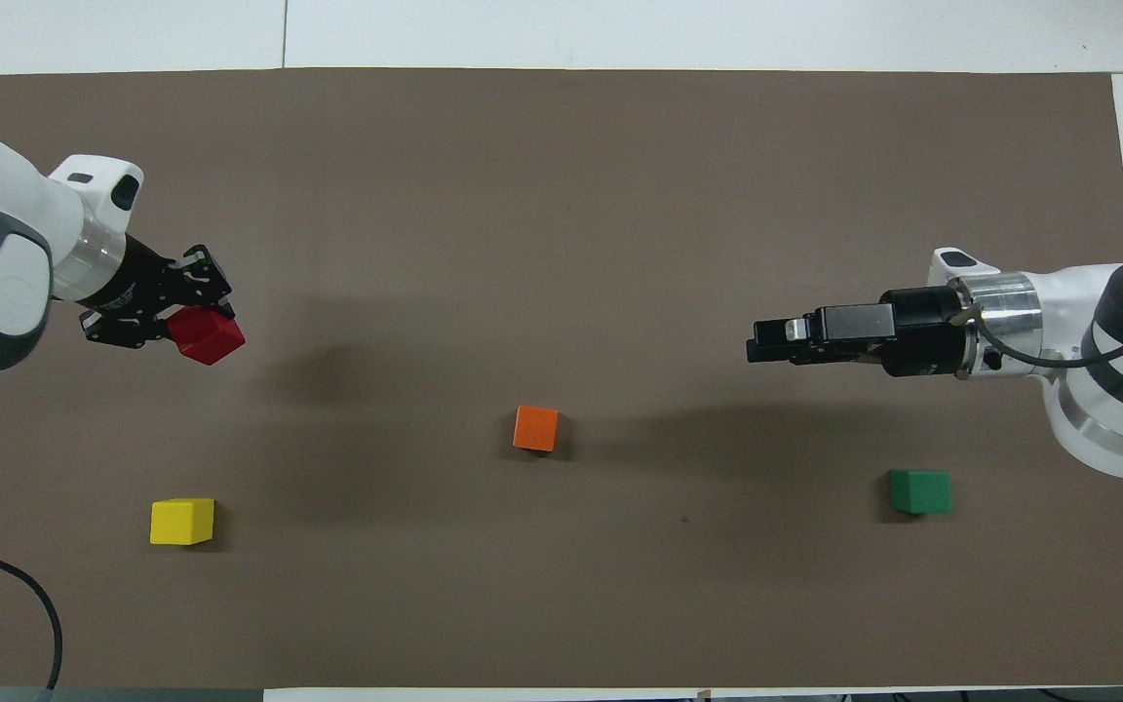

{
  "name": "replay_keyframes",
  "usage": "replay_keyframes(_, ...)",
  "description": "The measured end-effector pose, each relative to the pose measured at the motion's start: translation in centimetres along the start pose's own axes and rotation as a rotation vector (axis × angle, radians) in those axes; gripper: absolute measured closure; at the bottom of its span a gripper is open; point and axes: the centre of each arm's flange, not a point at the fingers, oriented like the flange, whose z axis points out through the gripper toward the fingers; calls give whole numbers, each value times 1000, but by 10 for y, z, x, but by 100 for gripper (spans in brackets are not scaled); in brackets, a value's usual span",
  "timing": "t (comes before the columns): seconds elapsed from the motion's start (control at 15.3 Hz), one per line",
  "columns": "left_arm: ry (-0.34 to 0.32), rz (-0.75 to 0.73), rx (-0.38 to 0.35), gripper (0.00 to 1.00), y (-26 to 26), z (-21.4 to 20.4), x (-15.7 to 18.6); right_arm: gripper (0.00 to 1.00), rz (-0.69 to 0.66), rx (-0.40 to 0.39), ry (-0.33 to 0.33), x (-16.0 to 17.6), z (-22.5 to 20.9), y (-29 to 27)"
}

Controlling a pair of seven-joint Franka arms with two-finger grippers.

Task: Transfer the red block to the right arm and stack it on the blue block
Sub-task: 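Lift the red cube with the left gripper while the right gripper approaches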

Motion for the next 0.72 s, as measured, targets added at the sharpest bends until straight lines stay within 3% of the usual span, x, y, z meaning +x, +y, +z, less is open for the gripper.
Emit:
replay_keyframes(0.26, -97, -249, -118, 45, 5, -41, -63, 0, -23, 237, -11, 0, 28, 12)
replay_keyframes(0.52, -237, -480, -143, 45, 23, -47, -117, 0, -66, 405, 2, -3, 70, 11)
replay_keyframes(0.72, -262, -560, -163, 45, 35, -48, -156, 0, -85, 508, 24, -8, 98, 25)
